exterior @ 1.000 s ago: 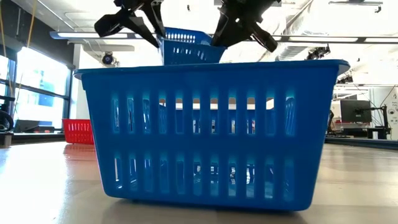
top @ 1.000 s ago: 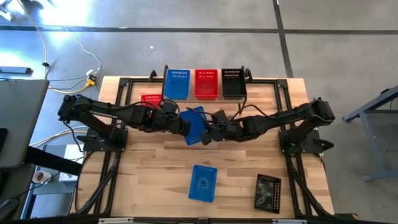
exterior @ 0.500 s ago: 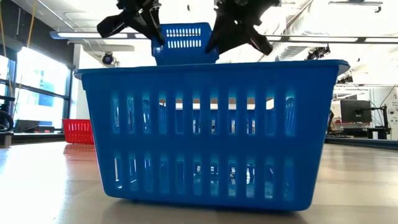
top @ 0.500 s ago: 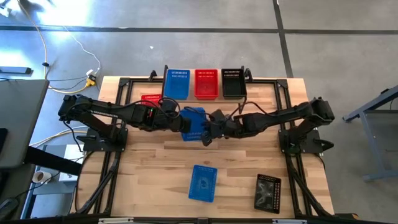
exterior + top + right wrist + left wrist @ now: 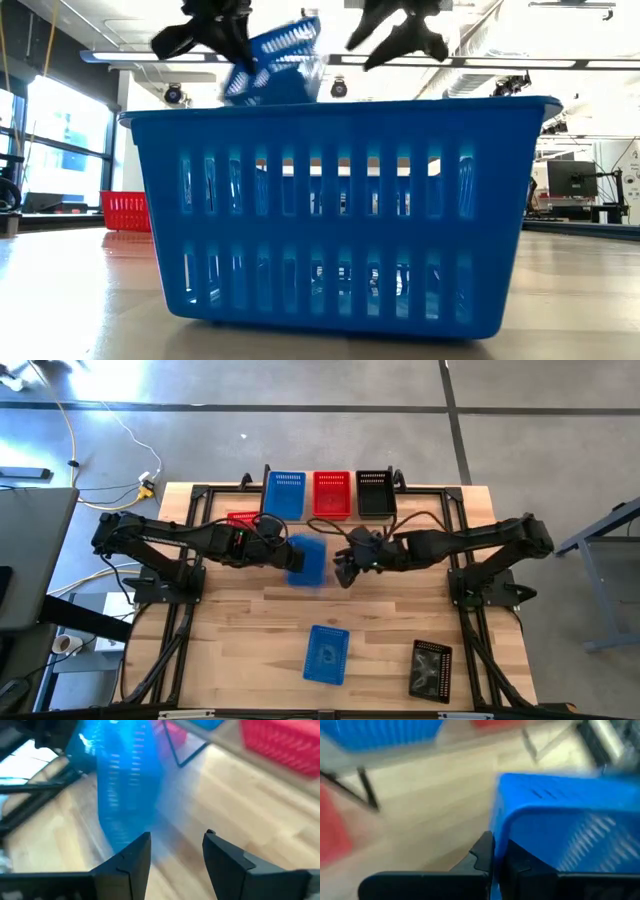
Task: Stack baskets on shelf by color
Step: Stack the top blue basket into the blue basket on the shelf
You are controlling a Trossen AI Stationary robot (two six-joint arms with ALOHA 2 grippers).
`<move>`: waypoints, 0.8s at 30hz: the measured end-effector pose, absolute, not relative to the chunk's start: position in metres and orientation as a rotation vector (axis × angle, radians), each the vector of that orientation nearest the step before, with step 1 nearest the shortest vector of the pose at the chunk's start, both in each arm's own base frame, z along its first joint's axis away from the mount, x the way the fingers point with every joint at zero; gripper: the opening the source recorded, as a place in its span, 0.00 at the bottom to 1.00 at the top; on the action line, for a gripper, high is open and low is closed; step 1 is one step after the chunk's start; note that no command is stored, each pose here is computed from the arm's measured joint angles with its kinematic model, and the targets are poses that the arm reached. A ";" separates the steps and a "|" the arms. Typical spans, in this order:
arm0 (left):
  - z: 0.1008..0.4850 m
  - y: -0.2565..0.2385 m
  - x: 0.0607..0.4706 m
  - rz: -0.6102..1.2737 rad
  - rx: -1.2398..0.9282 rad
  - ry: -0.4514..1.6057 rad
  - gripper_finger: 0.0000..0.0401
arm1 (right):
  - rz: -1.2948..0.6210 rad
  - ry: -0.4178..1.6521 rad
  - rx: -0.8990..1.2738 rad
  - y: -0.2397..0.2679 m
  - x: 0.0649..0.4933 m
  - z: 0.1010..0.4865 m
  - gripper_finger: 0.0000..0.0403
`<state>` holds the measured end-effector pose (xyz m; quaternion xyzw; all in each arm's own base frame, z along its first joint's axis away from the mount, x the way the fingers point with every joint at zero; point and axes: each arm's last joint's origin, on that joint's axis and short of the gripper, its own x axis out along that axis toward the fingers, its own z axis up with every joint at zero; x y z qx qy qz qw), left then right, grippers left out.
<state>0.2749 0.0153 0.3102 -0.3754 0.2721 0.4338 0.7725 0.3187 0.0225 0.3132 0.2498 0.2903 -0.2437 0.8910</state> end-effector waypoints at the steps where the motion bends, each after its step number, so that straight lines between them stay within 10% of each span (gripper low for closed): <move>1: 0.311 0.016 0.273 0.933 -0.820 0.603 0.00 | -0.506 0.609 0.502 0.021 0.315 0.316 0.40; 24: 0.356 0.060 0.221 0.911 -0.889 0.450 0.00 | -0.581 0.786 0.351 -0.009 0.276 0.326 0.40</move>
